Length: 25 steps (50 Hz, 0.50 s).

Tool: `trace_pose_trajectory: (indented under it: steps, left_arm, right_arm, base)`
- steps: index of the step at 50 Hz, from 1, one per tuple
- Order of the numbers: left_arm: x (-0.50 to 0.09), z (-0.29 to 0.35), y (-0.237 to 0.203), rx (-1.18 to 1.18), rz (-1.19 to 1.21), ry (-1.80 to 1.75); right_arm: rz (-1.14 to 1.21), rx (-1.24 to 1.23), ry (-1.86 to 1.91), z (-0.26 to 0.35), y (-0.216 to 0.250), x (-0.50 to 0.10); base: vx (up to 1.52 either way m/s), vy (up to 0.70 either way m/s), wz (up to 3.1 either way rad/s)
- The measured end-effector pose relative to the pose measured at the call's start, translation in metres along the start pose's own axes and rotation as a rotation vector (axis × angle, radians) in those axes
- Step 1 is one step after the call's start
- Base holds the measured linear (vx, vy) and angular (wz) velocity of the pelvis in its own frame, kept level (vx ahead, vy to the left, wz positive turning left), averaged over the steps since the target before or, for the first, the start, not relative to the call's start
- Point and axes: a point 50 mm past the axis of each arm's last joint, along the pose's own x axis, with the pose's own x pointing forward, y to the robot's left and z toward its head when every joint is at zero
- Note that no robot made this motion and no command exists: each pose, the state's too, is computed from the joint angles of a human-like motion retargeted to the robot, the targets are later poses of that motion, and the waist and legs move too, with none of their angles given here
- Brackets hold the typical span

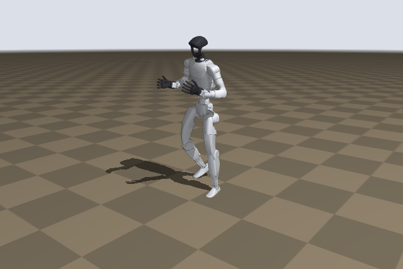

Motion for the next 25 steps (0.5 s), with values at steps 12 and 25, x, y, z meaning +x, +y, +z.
trace_pose_trajectory:
  steps: [12, 25]
  left_arm:
    - [0.000, -0.005, -0.006, -0.011, -0.007, 0.000]
    - [0.013, 0.003, -0.013, 0.065, -0.093, -0.074]
  right_arm:
    - [0.002, 0.040, -0.042, 0.008, 0.004, 0.007]
    - [-0.056, 0.045, -0.115, 0.022, -0.006, 0.010]
  base:
    - [0.29, 0.08, 0.48]
    - [0.37, -0.21, 0.37]
